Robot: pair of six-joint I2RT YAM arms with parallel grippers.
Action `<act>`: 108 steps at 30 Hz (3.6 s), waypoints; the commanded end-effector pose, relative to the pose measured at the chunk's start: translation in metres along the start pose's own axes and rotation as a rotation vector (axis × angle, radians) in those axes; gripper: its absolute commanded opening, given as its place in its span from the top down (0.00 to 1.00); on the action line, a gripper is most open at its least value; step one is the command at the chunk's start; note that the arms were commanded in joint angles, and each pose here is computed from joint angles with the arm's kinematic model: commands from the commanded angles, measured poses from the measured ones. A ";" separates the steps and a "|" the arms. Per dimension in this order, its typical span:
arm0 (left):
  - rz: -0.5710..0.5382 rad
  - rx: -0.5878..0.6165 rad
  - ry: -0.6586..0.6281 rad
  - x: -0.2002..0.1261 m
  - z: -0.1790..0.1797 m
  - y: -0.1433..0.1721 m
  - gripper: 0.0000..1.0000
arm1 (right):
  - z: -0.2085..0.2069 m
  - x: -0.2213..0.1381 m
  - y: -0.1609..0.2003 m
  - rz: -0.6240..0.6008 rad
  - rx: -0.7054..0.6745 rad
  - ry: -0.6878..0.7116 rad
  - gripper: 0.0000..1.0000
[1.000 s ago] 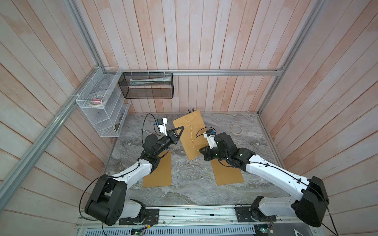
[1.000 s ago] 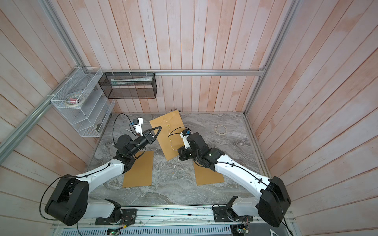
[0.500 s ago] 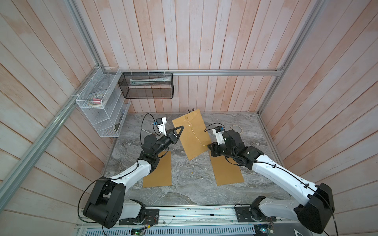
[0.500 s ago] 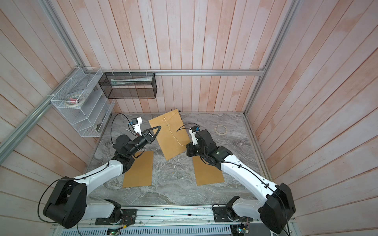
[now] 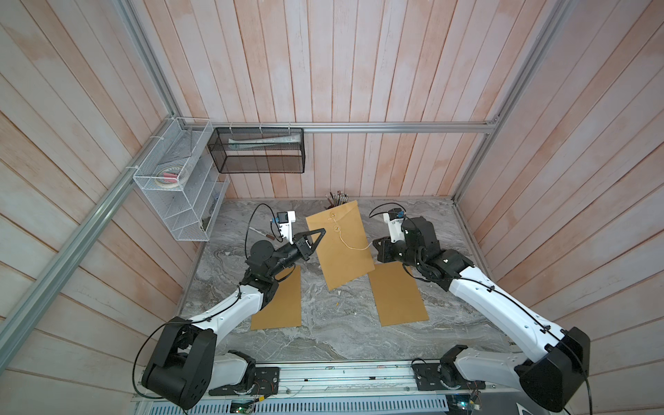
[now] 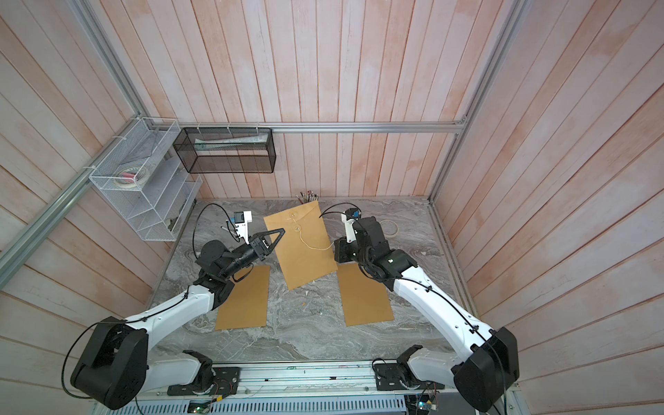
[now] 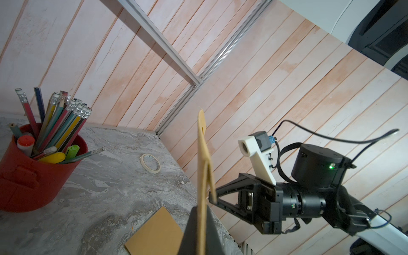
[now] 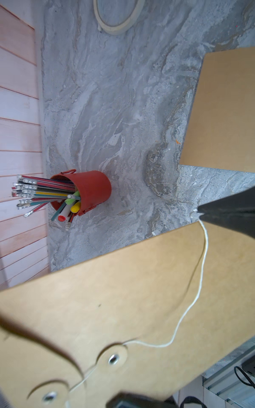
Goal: Open the file bag
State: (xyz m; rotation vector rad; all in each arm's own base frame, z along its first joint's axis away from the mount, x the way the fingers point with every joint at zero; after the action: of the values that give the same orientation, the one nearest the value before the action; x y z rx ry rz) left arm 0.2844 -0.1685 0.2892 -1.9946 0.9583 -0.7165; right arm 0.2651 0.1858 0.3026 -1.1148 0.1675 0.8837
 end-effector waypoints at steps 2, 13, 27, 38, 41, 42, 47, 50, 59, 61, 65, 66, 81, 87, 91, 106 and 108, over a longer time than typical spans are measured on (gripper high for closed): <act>0.030 0.017 0.027 -0.007 -0.004 0.008 1.00 | 0.003 -0.005 -0.021 -0.042 -0.037 0.024 1.00; 0.059 0.016 0.057 -0.011 -0.007 0.017 1.00 | 0.010 -0.015 -0.057 -0.119 -0.079 0.060 1.00; 0.105 0.008 0.066 -0.014 -0.007 0.034 1.00 | 0.034 -0.023 -0.089 -0.175 -0.124 -0.031 1.00; 0.139 0.003 0.082 -0.005 -0.010 0.047 1.00 | 0.062 -0.011 -0.096 -0.150 -0.176 -0.103 1.00; 0.143 -0.002 0.085 -0.003 -0.010 0.050 1.00 | 0.073 -0.011 -0.100 -0.154 -0.194 -0.122 1.00; 0.144 -0.005 0.086 -0.003 -0.010 0.051 1.00 | 0.077 -0.010 -0.102 -0.155 -0.202 -0.128 1.00; 0.151 -0.013 0.091 0.000 -0.011 0.057 1.00 | 0.096 -0.007 -0.107 -0.153 -0.235 -0.159 1.00; 0.154 -0.018 0.091 0.000 -0.011 0.059 1.00 | 0.108 -0.004 -0.109 -0.150 -0.253 -0.181 1.00; 0.145 -0.030 0.090 0.002 -0.009 0.061 1.00 | 0.148 0.009 -0.107 -0.119 -0.308 -0.260 1.00; 0.143 -0.033 0.089 0.002 -0.009 0.061 1.00 | 0.157 0.011 -0.106 -0.117 -0.319 -0.277 1.00; 0.137 -0.040 0.085 0.002 -0.008 0.061 1.00 | 0.173 0.013 -0.103 -0.111 -0.341 -0.306 1.00; 0.134 -0.041 0.084 0.002 -0.008 0.061 1.00 | 0.173 0.014 -0.103 -0.109 -0.342 -0.301 1.00; 0.089 -0.029 0.013 -0.001 -0.004 0.057 1.00 | 0.102 -0.004 -0.058 -0.087 -0.213 -0.113 0.82; 0.072 -0.035 0.010 -0.001 -0.003 0.056 1.00 | 0.063 -0.003 -0.036 -0.055 -0.059 -0.139 0.81; 0.067 -0.039 0.012 0.000 -0.003 0.055 1.00 | 0.055 0.005 -0.027 -0.031 -0.025 -0.144 0.80; 0.063 -0.039 0.014 -0.001 -0.004 0.055 1.00 | 0.053 0.032 -0.016 0.018 0.012 -0.185 0.75; 0.062 -0.039 0.015 -0.001 -0.004 0.055 1.00 | 0.052 0.034 -0.015 0.021 0.012 -0.179 0.75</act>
State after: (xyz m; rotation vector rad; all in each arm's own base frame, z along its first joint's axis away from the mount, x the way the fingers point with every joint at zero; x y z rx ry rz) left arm 0.2631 -0.1921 0.2403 -1.9812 1.0706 -0.6497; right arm 0.2794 0.2436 0.3223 -1.0374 0.0379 0.9919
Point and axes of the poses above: each gripper's point midway between its finger pads, its own x axis out along the fingers, its own z axis along the line the jaws close on, y = z × x, the point moved 8 cm from there along -x, back along the fingers, and after that the axes turned 9 degrees about x, right-handed, at the moved point
